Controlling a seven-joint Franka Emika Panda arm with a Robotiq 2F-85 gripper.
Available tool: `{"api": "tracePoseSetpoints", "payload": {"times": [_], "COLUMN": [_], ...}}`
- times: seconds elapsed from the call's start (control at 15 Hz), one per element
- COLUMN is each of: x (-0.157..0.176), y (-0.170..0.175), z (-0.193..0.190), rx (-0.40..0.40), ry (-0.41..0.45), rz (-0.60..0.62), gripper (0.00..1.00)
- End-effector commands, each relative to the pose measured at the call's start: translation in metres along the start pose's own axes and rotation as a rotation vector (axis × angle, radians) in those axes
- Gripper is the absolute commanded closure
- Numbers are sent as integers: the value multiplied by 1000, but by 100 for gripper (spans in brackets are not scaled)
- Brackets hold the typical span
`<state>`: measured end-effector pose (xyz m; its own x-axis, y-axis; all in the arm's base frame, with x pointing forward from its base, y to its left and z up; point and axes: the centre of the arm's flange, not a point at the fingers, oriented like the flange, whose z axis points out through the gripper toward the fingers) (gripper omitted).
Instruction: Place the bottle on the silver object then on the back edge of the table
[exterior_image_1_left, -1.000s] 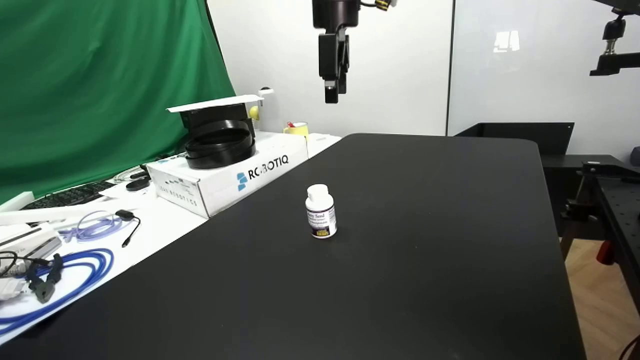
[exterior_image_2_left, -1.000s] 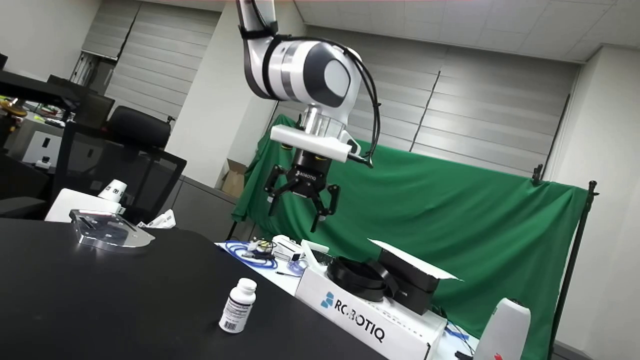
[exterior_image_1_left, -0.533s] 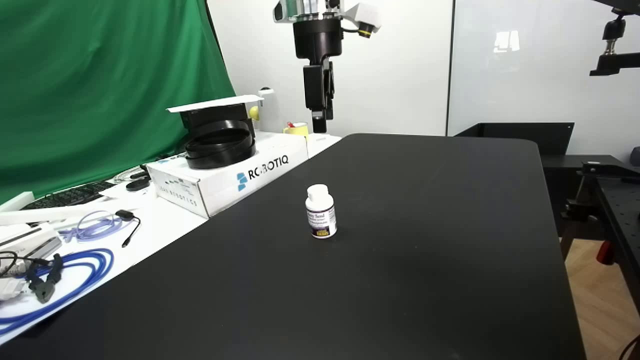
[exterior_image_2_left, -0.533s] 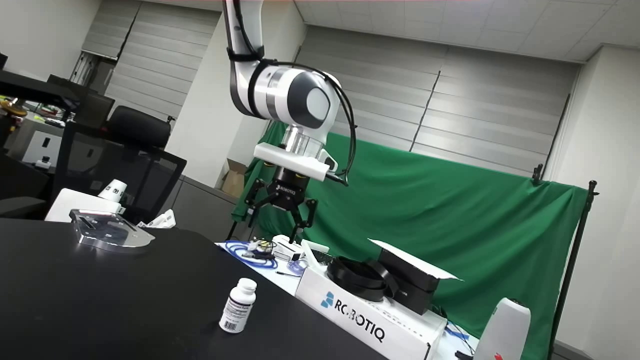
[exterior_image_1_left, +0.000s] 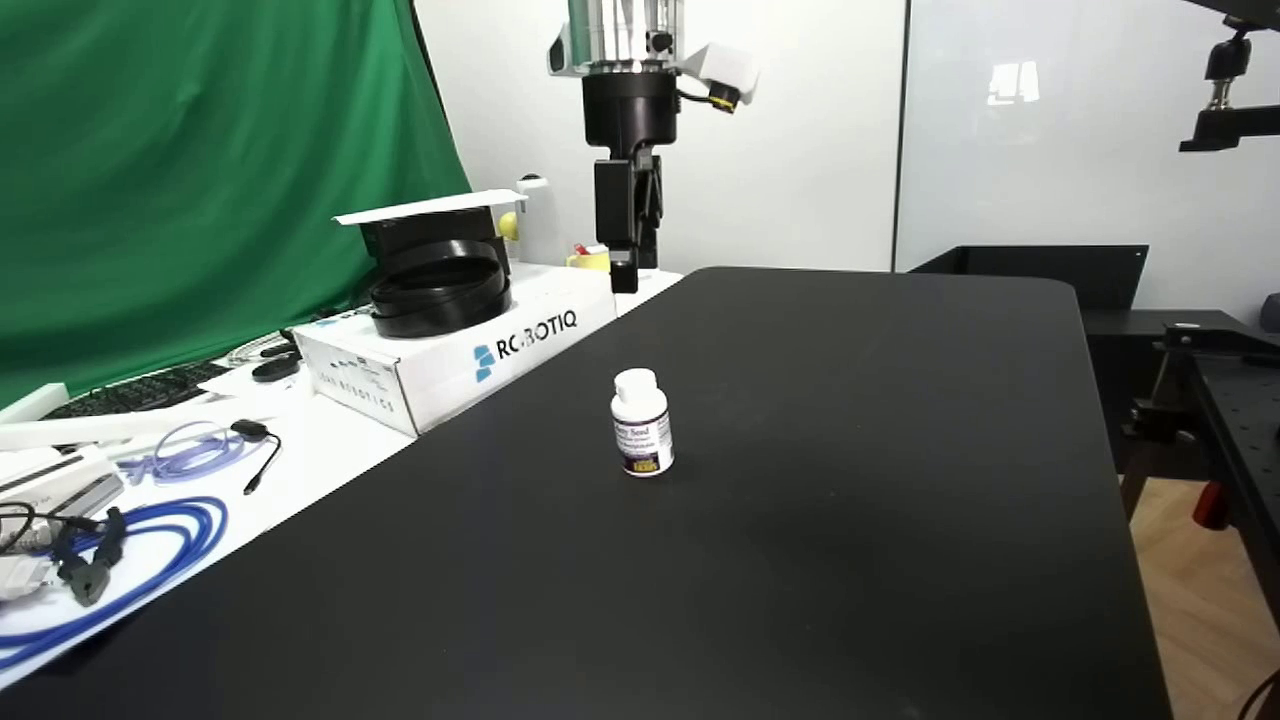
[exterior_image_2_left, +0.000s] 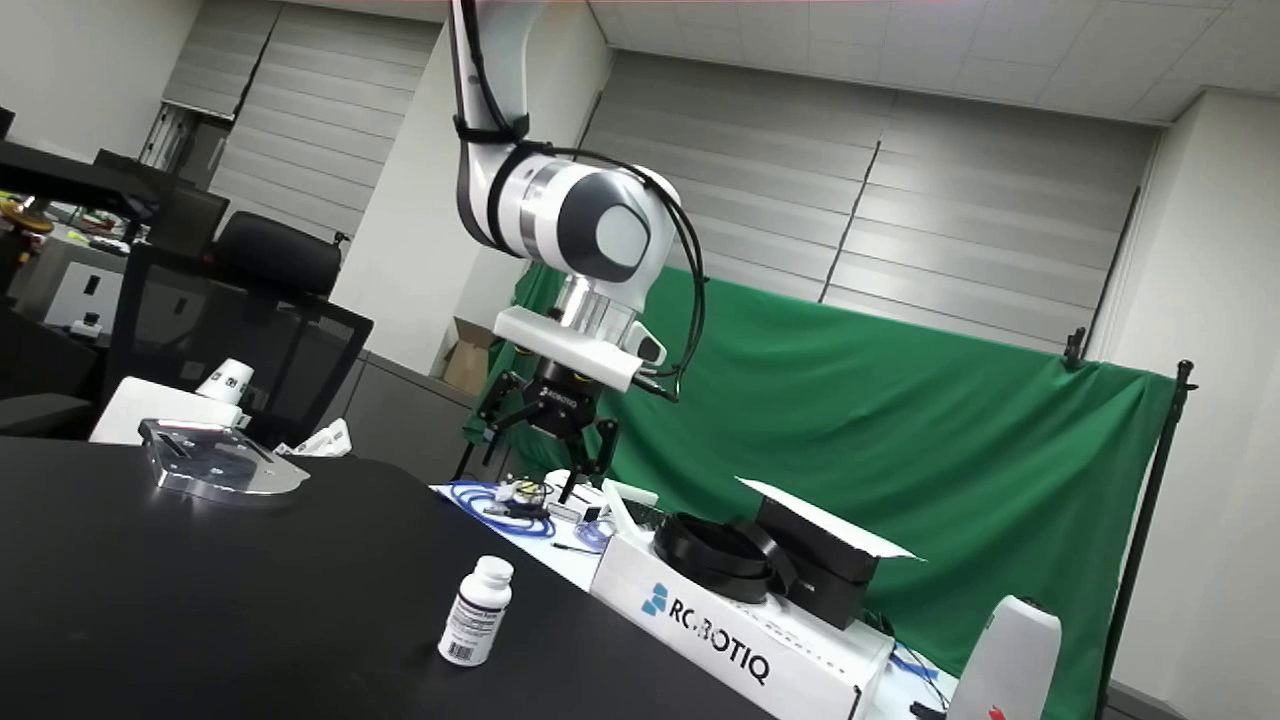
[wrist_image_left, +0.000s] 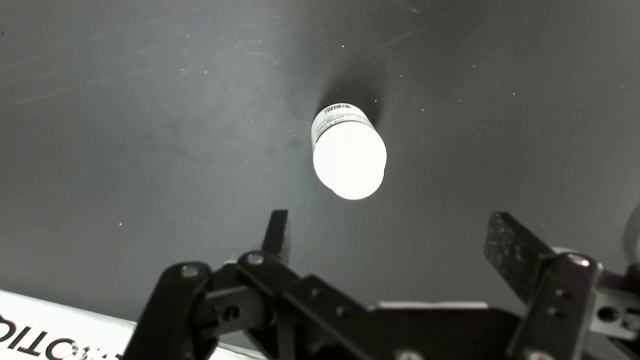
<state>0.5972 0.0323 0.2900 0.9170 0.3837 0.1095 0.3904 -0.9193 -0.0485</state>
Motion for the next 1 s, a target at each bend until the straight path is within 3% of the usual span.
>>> {"api": "tracePoseSetpoints", "payload": {"times": [0.0,0.47,0.93], "x": [0,1,-7], "y": [0,-4,0], "z": [0,32,66], "rx": [0,25,8], "ry": [1,40,25], "rz": [0,5,5], "gripper": [0,0,0]}}
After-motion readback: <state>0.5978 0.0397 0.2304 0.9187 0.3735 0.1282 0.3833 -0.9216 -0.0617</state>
